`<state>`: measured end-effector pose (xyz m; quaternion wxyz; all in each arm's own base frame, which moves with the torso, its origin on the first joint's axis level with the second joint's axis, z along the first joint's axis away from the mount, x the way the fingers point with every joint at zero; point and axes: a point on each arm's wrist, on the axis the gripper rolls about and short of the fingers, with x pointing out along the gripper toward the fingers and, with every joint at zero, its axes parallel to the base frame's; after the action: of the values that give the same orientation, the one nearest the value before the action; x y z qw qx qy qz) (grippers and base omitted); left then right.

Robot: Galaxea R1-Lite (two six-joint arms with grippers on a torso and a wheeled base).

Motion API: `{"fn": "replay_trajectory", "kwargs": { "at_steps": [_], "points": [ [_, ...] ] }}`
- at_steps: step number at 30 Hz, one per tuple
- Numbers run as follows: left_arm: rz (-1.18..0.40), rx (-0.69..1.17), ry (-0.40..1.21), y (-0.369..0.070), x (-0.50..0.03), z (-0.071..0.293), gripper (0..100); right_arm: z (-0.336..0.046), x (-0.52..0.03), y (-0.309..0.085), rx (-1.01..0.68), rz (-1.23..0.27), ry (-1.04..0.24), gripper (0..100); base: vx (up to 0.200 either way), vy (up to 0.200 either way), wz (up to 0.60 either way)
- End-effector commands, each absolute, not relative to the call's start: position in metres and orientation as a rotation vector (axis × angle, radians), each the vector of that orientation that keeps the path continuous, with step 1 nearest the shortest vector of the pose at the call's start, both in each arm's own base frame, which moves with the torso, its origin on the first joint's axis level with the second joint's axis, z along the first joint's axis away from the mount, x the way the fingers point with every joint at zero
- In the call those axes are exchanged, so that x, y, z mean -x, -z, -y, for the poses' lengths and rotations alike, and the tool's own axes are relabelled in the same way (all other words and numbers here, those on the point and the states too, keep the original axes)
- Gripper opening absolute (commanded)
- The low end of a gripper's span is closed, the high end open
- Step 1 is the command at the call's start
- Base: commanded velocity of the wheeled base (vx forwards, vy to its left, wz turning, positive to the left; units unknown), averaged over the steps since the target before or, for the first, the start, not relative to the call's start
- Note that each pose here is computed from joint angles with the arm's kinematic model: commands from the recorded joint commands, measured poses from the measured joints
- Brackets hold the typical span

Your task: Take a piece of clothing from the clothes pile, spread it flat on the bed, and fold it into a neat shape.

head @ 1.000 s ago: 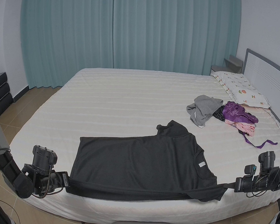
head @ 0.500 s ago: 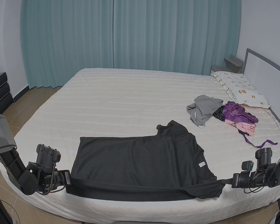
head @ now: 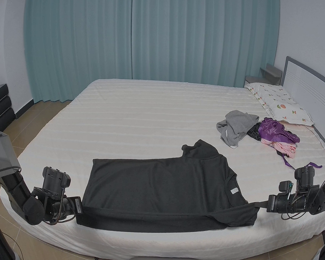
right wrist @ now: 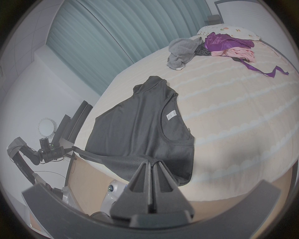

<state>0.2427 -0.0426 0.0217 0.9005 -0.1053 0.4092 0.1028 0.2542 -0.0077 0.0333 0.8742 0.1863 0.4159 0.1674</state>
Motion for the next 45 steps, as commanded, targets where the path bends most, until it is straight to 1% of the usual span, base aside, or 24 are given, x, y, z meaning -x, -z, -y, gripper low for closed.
{"fn": "replay_trajectory", "kwargs": {
  "at_steps": [1,19,34,35,36,37,41,45],
  "points": [
    [-0.861,0.217,-0.217,-0.016,-0.248,0.043,0,0.008,-0.261,-0.031,-0.389,-0.868,-0.347,0,0.0,0.0,0.0],
    [-0.876,0.225,-0.223,0.005,-0.278,0.049,0,0.01,-0.288,-0.007,-0.401,-0.908,-0.342,0,0.0,0.0,0.0],
    [-0.88,0.272,-0.268,0.036,-0.317,0.048,0,0.008,-0.322,0.017,-0.399,-0.919,-0.353,0,0.0,0.0,0.0],
    [-0.875,0.279,-0.269,0.036,-0.318,0.048,0,0.007,-0.323,0.019,-0.398,-0.923,-0.353,100,0.0,0.0,0.0],
    [-0.875,0.279,-0.269,0.037,-0.319,0.048,0,0.007,-0.323,0.019,-0.398,-0.923,-0.353,100,0.0,0.0,0.0],
    [-0.871,0.282,-0.269,0.037,-0.321,0.049,100,0.008,-0.325,0.021,-0.398,-0.924,-0.351,100,0.0,0.0,0.0],
    [-0.86,0.287,-0.268,0.037,-0.325,0.049,100,0.007,-0.328,0.021,-0.406,-0.92,-0.347,100,0.0,0.0,0.0],
    [-0.84,0.317,-0.277,0.031,-0.326,0.049,100,0.005,-0.325,0.0,-0.506,-0.889,-0.316,100,0.0,0.0,0.0]
  ]
}}
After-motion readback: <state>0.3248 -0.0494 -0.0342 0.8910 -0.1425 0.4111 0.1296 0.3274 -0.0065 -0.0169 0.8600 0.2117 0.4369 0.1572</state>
